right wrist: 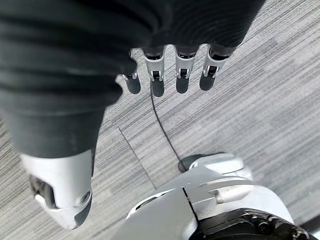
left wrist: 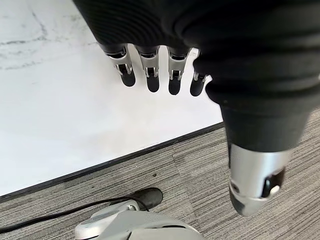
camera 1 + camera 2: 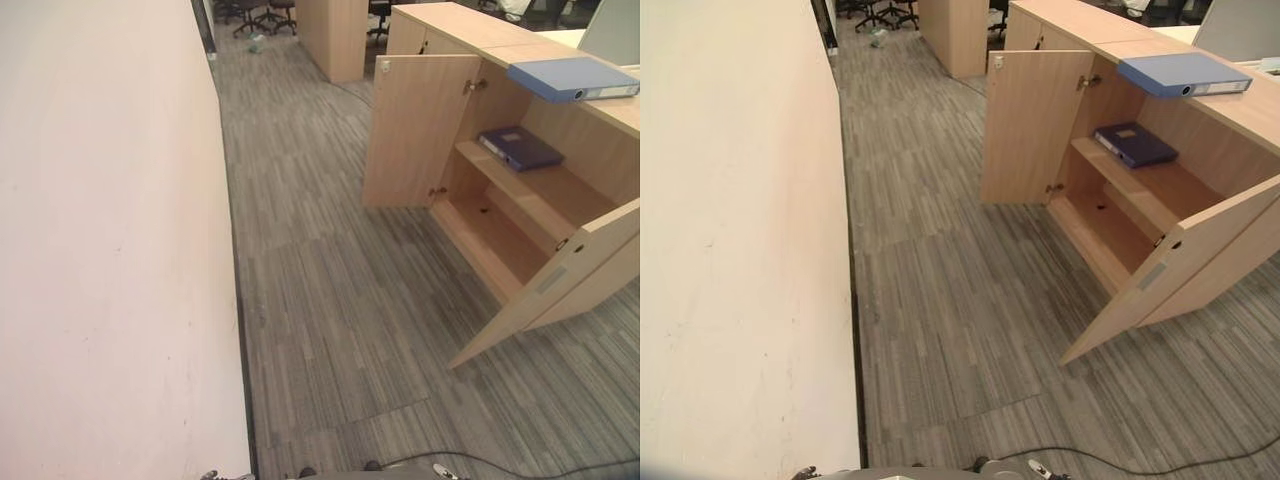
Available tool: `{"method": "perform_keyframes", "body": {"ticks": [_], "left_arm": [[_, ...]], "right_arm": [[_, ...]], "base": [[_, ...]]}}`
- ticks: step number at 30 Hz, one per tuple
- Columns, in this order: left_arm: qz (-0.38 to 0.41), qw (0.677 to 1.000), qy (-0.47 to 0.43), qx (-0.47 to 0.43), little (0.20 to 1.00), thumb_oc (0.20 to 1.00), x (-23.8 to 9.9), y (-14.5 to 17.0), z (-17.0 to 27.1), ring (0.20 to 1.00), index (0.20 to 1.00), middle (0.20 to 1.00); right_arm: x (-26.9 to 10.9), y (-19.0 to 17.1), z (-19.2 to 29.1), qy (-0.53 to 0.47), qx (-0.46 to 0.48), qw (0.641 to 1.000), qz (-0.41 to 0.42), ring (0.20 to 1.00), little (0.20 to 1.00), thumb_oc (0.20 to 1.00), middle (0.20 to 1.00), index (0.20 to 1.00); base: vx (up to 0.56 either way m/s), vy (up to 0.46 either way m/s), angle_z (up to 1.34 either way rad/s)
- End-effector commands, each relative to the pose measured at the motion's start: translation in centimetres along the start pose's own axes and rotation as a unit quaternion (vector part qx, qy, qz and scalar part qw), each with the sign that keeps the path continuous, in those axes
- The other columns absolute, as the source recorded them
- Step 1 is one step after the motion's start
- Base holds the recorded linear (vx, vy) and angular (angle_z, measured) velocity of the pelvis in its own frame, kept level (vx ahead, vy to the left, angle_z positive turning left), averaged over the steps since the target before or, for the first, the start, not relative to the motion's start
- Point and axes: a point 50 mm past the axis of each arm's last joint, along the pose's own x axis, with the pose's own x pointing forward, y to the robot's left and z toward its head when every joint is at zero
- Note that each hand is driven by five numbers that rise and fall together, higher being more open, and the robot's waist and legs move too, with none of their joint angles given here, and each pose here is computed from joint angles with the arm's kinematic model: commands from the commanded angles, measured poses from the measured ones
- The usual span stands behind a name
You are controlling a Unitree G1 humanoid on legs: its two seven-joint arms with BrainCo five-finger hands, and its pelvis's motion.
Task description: Put the empty folder in the office cabinet
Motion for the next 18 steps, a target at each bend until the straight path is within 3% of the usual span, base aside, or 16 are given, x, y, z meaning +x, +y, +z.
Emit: {"method": "perform_keyframes", "body": {"ticks": [1, 18], "left_arm": [[-0.018, 1.000, 0.010, -0.008, 1.000, 1.000, 0.00, -0.57, -0.16, 1.000, 1.000, 1.000], [-0.032, 0.999, 0.013, 0.021, 1.000, 1.000, 0.08, -0.38, -0.24, 1.000, 1.000, 1.000]], "right_arm": [[0.14, 0.89, 0.43, 0.005, 0.025, 1.000, 0.006, 1.000, 1.000, 1.000, 1.000, 1.000], [0.17, 0.56, 0.38, 0.012, -0.003, 1.000, 0.012, 1.000, 1.000, 1.000, 1.000, 1.000]], "base": [[0.00, 0.000, 0.00], [0.00, 0.000, -0.01]]}}
